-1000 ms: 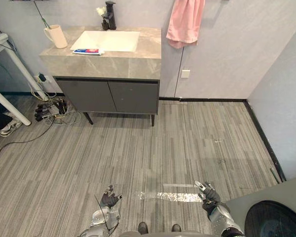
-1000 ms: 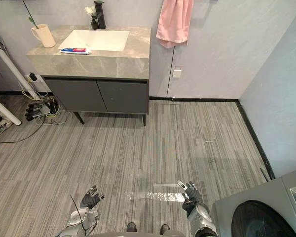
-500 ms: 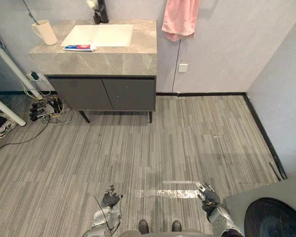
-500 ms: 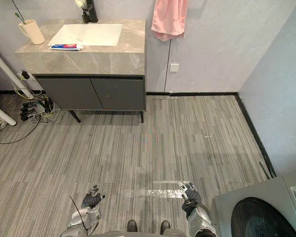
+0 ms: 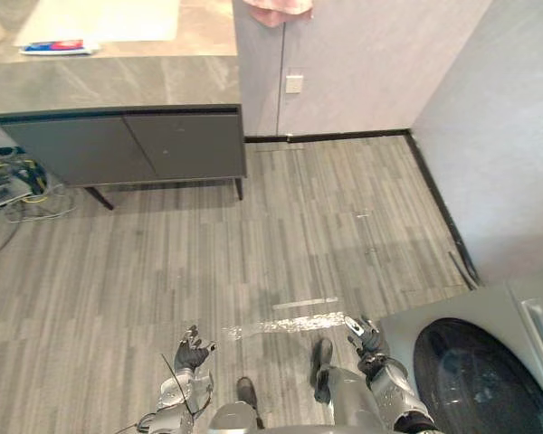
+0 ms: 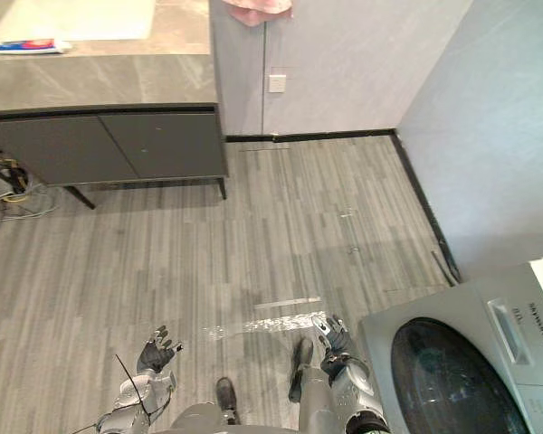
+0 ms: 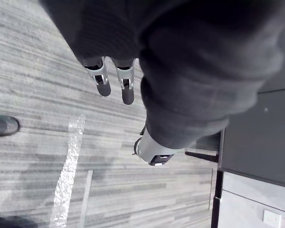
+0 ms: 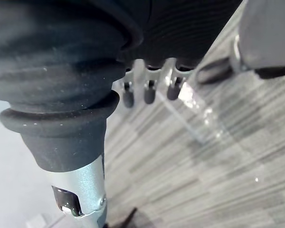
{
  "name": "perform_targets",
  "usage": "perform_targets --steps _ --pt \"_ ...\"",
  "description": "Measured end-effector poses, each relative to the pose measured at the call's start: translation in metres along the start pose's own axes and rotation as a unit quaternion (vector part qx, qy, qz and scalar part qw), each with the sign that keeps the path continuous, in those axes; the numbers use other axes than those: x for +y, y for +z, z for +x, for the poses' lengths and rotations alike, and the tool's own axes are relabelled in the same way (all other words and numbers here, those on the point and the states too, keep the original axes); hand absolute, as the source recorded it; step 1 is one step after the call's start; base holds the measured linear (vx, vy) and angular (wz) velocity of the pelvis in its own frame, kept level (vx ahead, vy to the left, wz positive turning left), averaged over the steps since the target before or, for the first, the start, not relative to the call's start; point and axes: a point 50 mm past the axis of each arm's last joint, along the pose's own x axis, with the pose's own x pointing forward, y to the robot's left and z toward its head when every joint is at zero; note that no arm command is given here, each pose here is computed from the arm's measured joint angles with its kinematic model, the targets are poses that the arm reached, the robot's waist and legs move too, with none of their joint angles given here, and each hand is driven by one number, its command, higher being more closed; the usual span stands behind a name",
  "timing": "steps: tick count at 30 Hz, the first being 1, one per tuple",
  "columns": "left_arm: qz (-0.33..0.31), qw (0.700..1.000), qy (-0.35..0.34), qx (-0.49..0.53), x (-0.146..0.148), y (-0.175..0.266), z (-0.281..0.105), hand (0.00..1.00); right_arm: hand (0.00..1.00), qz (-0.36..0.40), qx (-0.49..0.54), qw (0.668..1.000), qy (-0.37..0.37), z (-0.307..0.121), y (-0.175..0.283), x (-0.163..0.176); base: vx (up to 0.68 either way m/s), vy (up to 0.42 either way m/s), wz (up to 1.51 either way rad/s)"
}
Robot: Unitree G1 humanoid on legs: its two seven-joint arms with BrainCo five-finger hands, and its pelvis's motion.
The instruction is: Organize washtable
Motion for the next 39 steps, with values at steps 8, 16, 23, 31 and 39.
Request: perform_targets --steps 8,16,23,31,39 --pt "-0.077 0.996 -0.002 0.04 -0.009 -0.023 -0.01 0.0 0.0 -0.078 0.027 0.996 0.021 0.003 0.001 -0.002 0.55 -0.367 0.1" --pt "-0.122 0.992 0.0 0.034 -0.012 -0.024 -0.012 0.0 0.0 -0.089 -0.029 0.994 0.056 0.018 0.041 0.022 0.46 -0.1 -0.27" --pt "-0.162 0.985 0.04 0.037 0.003 -0.039 -0.028 0.0 0.0 -0.081 -0.02 0.995 0.059 0.012 0.027 0.021 0.46 0.217 -0.7" --pt "-0.176 0.981 0.066 0.041 0.019 -0.047 -0.039 0.0 0.0 -0.082 0.019 0.994 0.073 0.004 -0.001 0.023 0.48 0.256 -0.08" --pt "-0.129 0.99 -0.023 -0.058 -0.005 0.003 -0.031 0.0 0.0 -0.076 0.06 0.991 0.092 -0.019 -0.028 -0.002 0.47 0.063 0.33"
